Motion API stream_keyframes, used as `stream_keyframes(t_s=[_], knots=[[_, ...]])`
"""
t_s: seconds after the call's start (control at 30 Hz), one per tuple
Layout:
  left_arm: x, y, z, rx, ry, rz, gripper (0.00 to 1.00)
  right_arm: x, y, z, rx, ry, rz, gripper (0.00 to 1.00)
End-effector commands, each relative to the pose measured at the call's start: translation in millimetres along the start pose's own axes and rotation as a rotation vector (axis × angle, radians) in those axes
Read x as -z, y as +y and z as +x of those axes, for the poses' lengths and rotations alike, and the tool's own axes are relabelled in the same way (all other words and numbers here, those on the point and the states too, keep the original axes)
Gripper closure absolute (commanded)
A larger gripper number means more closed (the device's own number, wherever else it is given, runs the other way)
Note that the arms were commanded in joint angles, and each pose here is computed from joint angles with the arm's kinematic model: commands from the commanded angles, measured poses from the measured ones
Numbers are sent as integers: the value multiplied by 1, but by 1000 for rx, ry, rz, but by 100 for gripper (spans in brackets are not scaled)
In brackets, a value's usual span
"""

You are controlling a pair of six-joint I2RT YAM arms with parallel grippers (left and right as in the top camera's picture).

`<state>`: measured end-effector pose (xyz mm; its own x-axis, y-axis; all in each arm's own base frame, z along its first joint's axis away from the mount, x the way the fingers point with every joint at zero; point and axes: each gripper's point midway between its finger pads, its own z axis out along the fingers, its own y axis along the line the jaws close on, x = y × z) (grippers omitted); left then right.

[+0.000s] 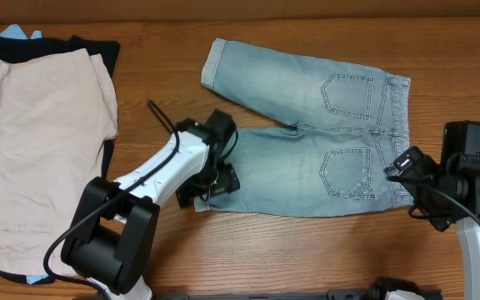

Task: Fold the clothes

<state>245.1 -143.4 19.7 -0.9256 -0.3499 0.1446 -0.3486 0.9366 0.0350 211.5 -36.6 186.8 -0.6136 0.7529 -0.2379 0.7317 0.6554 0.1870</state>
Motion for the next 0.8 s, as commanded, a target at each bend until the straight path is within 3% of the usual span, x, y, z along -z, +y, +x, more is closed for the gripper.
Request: stream_keyframes(t_s=[0.0,0.23,0.43,0.77], knots=[[-1,0,16,28,28,52,7,-9,-3,2,-8,3,10,0],[-26,12,22,28,32,43,10,-30,1,8,-8,31,-16,5],[-32,31,6,29,-75,-52,13,-44,-5,15,-9,50,1,11],[-30,34,-16,21,-186,-81,42,-51,-8,19,-8,64,12,30]])
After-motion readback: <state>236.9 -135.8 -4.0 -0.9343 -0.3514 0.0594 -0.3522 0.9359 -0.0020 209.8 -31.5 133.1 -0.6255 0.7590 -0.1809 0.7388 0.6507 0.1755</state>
